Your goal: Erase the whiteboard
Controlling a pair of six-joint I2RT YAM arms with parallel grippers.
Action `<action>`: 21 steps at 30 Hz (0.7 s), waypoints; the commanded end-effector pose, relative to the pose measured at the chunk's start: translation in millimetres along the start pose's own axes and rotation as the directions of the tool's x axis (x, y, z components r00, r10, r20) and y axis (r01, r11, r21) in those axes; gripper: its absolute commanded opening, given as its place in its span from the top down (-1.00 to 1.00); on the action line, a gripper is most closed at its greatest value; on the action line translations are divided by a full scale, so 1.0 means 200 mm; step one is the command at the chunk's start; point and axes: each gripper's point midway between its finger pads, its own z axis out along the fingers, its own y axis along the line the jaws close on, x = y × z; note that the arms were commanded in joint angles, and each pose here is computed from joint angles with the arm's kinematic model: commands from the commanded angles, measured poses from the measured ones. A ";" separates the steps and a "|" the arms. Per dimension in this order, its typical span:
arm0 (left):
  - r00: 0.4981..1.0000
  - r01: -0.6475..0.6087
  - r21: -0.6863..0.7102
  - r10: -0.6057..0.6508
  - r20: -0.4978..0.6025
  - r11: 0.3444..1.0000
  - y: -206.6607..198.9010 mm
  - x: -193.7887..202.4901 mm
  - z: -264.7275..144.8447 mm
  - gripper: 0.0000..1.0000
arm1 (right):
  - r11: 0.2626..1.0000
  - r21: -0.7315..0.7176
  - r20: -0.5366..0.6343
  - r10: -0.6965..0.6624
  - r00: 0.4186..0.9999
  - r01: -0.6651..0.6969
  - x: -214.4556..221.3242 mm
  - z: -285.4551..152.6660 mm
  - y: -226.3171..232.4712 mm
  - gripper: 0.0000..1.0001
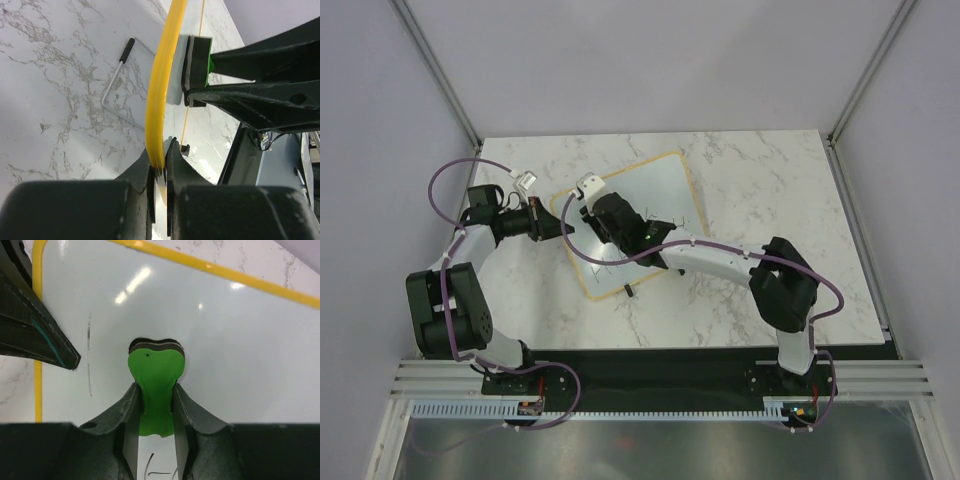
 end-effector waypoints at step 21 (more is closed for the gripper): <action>0.932 -0.357 -0.235 0.360 -0.029 0.904 0.18 -0.18 -0.07 0.96 | 0.995 -0.099 -0.272 -0.048 0.961 0.021 0.35 0.05 0.27 1.00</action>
